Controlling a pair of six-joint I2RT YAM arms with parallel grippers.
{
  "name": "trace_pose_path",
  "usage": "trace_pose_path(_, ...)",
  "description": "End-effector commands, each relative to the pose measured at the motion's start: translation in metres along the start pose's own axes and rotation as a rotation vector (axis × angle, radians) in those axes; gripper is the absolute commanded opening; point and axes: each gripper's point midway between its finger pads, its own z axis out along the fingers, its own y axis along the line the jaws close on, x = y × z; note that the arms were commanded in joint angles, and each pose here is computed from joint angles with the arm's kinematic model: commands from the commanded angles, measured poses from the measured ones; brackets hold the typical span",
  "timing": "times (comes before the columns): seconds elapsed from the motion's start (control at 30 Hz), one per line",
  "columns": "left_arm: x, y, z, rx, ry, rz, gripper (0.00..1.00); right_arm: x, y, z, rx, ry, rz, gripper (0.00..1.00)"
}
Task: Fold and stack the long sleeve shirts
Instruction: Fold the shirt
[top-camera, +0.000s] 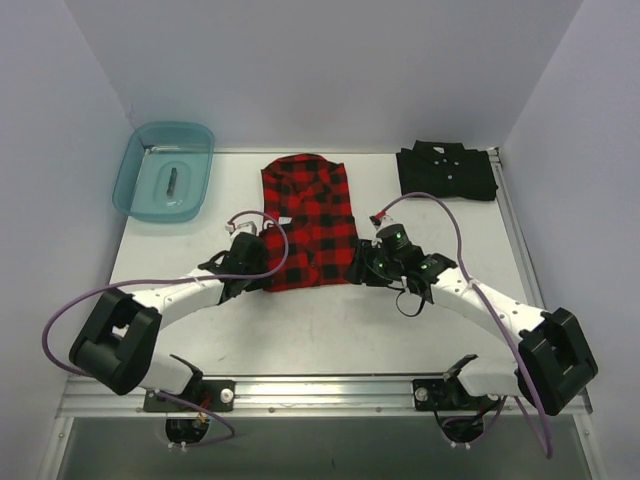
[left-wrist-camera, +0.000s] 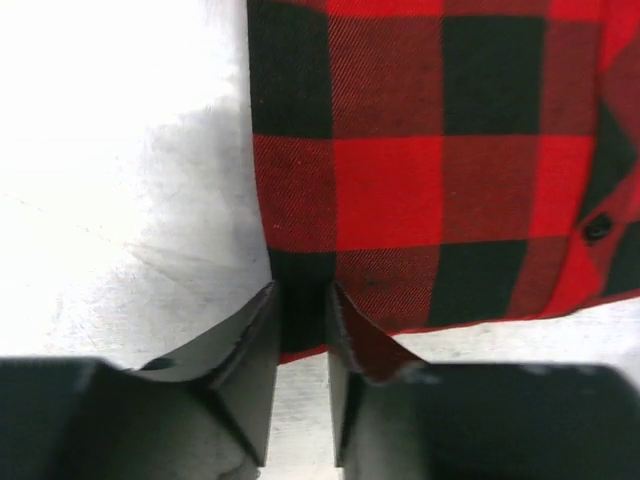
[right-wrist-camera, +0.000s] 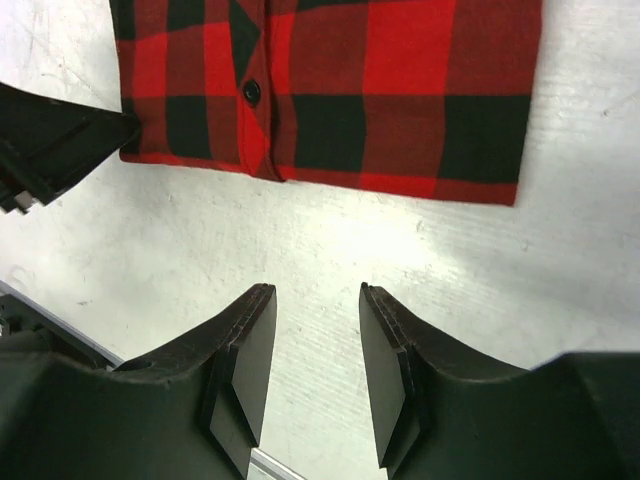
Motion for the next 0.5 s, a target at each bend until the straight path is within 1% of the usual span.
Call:
trace_pose_path(0.0,0.015,0.002,0.007,-0.008,0.047,-0.016,0.31,0.008,-0.012,-0.014,0.054,-0.006,-0.013,0.39)
trace_pose_path(0.1,0.035,-0.002,0.011,-0.002,0.093,-0.023,0.23,0.012,-0.017,-0.020,0.068,-0.014,-0.015,0.39)
trace_pose_path(0.23,0.078,-0.023,0.004,0.038,0.170,-0.005,0.22,0.010,-0.021,-0.031,0.081,-0.041,-0.026,0.39)
trace_pose_path(0.3,0.101,-0.037,-0.003,0.068,0.221,-0.042,0.21,0.012,-0.027,-0.036,0.103,-0.041,-0.034,0.39)
trace_pose_path(0.33,0.110,-0.045,-0.007,0.088,0.242,-0.048,0.22,0.010,-0.030,-0.040,0.119,-0.060,-0.037,0.39)
trace_pose_path(0.37,0.130,-0.066,-0.020,0.144,0.280,-0.036,0.23,0.008,-0.033,-0.042,0.132,-0.066,-0.047,0.39)
trace_pose_path(0.4,0.137,-0.079,-0.027,0.184,0.287,-0.020,0.26,0.010,-0.041,-0.045,0.158,-0.063,-0.043,0.40)
trace_pose_path(0.43,0.144,-0.094,-0.036,0.222,0.292,0.010,0.33,0.007,-0.044,-0.049,0.168,-0.079,-0.036,0.40)
trace_pose_path(0.47,0.155,-0.110,-0.051,0.264,0.282,0.076,0.37,0.007,-0.048,-0.051,0.175,-0.082,-0.029,0.40)
